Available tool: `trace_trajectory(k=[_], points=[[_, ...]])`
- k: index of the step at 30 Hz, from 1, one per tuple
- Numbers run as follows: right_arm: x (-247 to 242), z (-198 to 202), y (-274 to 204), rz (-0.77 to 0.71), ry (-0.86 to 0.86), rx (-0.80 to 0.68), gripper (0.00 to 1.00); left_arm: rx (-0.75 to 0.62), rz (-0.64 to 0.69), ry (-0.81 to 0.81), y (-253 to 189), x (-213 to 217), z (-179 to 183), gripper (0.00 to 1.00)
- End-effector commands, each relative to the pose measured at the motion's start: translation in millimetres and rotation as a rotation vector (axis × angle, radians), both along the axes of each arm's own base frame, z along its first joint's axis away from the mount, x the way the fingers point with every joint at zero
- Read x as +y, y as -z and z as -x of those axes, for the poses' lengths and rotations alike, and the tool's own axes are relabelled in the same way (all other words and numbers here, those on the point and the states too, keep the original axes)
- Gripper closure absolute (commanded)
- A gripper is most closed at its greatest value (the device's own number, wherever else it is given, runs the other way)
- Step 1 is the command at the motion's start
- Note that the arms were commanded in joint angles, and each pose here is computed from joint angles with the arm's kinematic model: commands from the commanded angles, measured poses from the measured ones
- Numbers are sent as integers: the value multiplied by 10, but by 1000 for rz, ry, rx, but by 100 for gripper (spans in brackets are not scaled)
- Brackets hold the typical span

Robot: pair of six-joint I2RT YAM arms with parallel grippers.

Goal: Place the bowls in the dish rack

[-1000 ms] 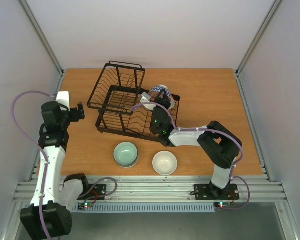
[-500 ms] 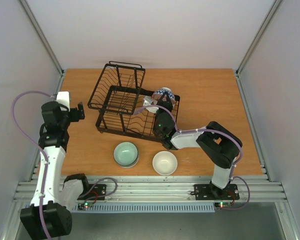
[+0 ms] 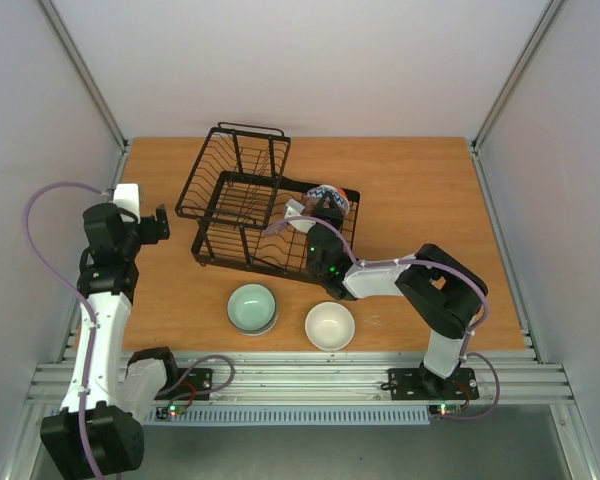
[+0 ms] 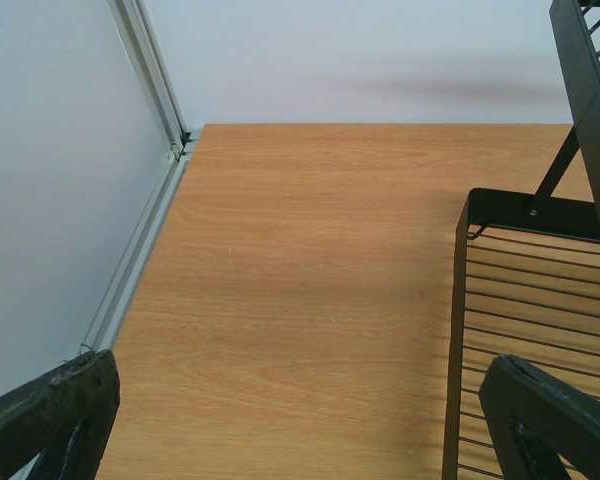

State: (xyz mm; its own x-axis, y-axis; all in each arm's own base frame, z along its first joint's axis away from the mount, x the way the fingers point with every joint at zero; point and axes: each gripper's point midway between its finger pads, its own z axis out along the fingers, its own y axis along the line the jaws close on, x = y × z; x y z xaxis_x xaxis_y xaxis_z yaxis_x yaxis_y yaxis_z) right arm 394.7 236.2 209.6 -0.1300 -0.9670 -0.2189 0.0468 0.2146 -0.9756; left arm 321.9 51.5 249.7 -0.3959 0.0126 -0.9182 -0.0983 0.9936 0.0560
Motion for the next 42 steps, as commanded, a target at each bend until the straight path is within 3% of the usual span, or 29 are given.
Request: trace_trajectory(k=[1, 24, 42], points=[[18, -35, 34, -63, -12, -2, 99, -54, -3, 4, -99, 8, -30, 1], [-135, -383, 482, -79, 28, 82, 99, -37, -2, 9, -33, 5, -55, 1], [-141, -403, 394, -9, 57, -75, 99, -35, 0, 12, -19, 1, -62, 1]])
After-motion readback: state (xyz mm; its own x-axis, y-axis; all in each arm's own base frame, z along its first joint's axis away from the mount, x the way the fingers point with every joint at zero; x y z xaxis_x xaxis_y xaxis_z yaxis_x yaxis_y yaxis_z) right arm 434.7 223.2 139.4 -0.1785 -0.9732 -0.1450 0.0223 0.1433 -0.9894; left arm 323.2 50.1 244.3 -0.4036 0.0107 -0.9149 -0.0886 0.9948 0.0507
